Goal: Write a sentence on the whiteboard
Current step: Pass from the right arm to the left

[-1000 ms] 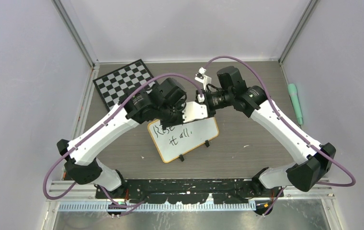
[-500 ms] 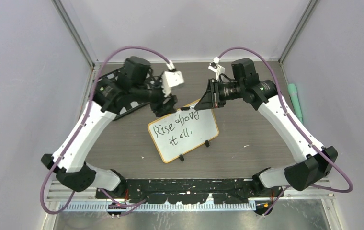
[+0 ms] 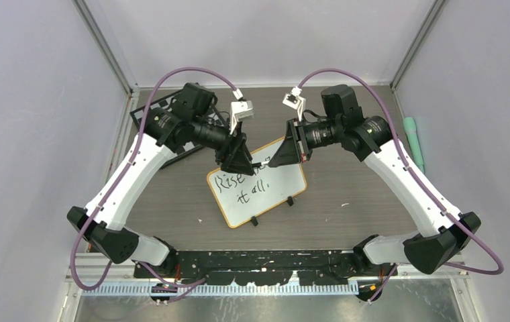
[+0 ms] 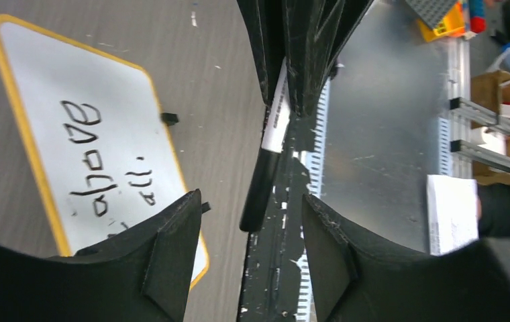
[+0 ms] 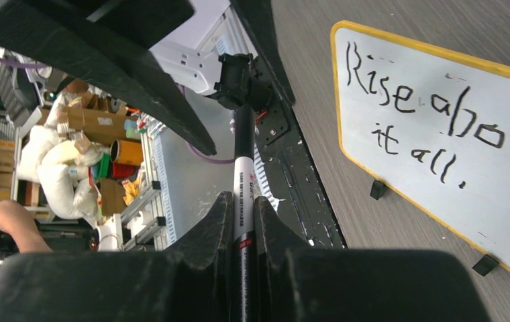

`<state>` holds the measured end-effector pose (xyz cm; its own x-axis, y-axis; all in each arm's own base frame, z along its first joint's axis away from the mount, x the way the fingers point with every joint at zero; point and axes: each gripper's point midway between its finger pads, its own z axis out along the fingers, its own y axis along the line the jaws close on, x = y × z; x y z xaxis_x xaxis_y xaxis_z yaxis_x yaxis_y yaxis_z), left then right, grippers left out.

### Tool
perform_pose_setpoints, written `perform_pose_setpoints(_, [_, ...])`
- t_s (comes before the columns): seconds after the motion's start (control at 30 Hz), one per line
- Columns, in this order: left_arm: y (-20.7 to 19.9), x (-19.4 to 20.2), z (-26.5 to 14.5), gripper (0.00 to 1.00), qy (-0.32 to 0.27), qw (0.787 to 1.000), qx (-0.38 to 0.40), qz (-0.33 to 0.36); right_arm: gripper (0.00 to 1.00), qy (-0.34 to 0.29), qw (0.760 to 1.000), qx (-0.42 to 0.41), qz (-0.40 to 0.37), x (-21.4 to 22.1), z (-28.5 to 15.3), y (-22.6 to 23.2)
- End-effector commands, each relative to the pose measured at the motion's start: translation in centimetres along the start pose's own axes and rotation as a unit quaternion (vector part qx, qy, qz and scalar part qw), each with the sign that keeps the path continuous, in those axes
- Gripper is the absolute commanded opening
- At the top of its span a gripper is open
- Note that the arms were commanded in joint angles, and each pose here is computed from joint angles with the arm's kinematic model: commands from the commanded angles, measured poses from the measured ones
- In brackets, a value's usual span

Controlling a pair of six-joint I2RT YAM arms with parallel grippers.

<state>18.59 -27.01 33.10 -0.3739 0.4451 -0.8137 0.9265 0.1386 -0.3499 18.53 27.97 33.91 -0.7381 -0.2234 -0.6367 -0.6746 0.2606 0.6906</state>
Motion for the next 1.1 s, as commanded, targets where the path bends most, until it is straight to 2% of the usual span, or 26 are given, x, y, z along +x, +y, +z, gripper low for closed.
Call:
perform_pose_setpoints(0.0, [-2.0,-0.8,0.5,0.54,-0.025,0.997,0.072,-0.028,0.00,-0.007,0.998,-0.022,-0.059,-0.3,-0.7,2.9])
perform_pose_setpoints(0.1, [-2.5,-1.1,0.7,0.38,-0.029,0.995,0.093,-0.035,0.00,0.000,0.998,-0.023,-0.062,0.0,-0.3,3.1])
perform_pose_setpoints(0.27, [-3.8,-1.9,1.1,0.04,-0.038,0.992,0.115,-0.018,0.00,0.008,0.998,-0.024,-0.049,0.4,0.5,2.8])
perform_pose_setpoints(0.3, [-3.9,-2.1,1.1,0.00,-0.040,0.993,0.113,-0.012,0.00,0.009,0.999,-0.027,-0.038,0.4,0.7,2.7])
perform_pose_setpoints(0.4, [-3.6,-2.4,1.1,0.00,-0.040,0.995,0.091,0.006,0.00,0.015,0.999,-0.045,0.005,0.6,1.7,2.6])
perform_pose_setpoints(0.53, [-1.7,-2.3,1.9,0.00,-0.018,0.998,-0.008,0.066,0.00,0.023,0.997,-0.059,0.053,0.5,2.8,2.3])
perform_pose_setpoints(0.7, [0.9,-2.4,1.3,0.00,-0.007,0.993,-0.090,0.076,0.00,0.025,0.997,-0.050,0.060,0.1,2.9,2.0])
perform_pose_setpoints(0.9, [1.8,0.8,-0.2,0.00,0.011,0.996,-0.084,0.030,0.54,-0.002,0.999,0.025,0.026,-2.4,-0.4,-0.1])
perform_pose_setpoints(1.0, [2.7,1.6,-1.4,0.00,0.007,0.995,-0.101,0.017,0.74,-0.047,0.997,0.052,0.022,-4.9,-3.0,-1.0])
perform_pose_setpoints(1.07, [3.8,2.0,-2.4,0.00,0.003,0.993,-0.122,0.008,0.78,-0.078,0.994,0.071,0.015,-6.4,-4.8,-1.6])
